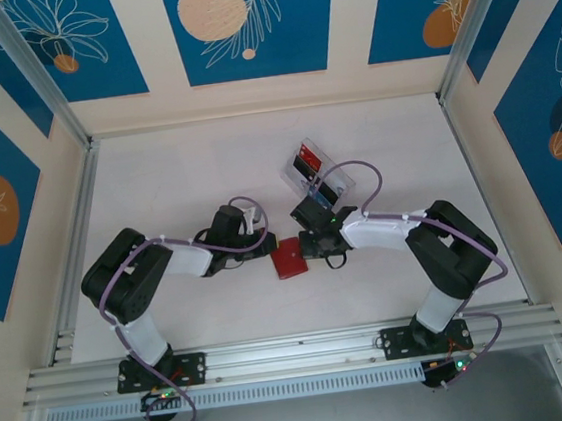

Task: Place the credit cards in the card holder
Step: Open the card holder at the center of the table.

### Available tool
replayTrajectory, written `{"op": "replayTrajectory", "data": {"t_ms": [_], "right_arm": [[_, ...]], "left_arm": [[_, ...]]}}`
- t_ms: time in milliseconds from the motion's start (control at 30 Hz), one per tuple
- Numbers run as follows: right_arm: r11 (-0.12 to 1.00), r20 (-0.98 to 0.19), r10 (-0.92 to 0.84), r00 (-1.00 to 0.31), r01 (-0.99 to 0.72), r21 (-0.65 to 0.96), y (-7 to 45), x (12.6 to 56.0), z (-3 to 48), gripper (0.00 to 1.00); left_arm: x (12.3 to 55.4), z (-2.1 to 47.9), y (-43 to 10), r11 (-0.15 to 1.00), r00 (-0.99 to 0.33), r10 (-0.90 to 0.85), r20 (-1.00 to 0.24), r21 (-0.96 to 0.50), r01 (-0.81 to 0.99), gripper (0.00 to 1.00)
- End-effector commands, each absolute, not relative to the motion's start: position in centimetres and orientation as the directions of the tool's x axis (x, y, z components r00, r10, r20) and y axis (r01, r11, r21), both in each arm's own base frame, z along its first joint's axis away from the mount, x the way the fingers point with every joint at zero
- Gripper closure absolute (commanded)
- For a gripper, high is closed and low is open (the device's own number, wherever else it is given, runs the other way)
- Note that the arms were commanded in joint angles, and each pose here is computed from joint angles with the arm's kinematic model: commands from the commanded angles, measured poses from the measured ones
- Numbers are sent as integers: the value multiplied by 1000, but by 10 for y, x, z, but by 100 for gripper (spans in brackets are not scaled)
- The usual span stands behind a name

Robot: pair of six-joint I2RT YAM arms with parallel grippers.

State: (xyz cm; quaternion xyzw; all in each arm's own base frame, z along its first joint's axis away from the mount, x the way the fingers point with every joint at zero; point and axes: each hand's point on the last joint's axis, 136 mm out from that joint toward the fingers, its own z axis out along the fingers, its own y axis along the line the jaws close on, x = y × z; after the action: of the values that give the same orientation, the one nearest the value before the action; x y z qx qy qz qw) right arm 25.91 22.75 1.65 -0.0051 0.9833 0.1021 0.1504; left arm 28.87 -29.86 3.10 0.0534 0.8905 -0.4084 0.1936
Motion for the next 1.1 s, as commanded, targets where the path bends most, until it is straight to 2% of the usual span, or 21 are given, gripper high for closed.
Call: {"op": "replayTrajectory", "data": {"t_ms": [0, 100, 200, 267, 367, 533, 933, 1067], "right_arm": [[971, -240, 28, -970, -31, 239, 234, 252, 1, 94], [969, -222, 36, -974, -21, 246, 231, 251, -2, 91], [966, -211, 47, -976, -9, 257, 228, 251, -3, 91], [966, -206, 54, -977, -1, 260, 225, 251, -4, 90], [963, -201, 59, -978, 3, 269, 223, 251, -4, 89], [958, -190, 62, -980, 5, 286, 224, 250, -6, 89], [943, -186, 46, -981, -18, 331, 231, 247, 3, 88], [940, -189, 25, -982, -41, 338, 233, 246, 6, 83]], "left_arm": [[252, 14, -294, 686, -958, 14, -286, -694, 217, 95], [251, 47, -299, 636, -949, 17, -314, -729, 253, 88], [247, 64, -291, 645, -940, 7, -340, -717, 264, 83], [244, 70, -282, 666, -936, -3, -353, -698, 261, 82], [234, 58, -263, 733, -943, 4, -332, -641, 229, 86], [217, 33, -251, 767, -960, 39, -277, -607, 206, 93], [228, 24, -296, 756, -957, 95, -274, -605, 249, 97], [229, 18, -300, 767, -960, 99, -263, -594, 242, 98]]}}
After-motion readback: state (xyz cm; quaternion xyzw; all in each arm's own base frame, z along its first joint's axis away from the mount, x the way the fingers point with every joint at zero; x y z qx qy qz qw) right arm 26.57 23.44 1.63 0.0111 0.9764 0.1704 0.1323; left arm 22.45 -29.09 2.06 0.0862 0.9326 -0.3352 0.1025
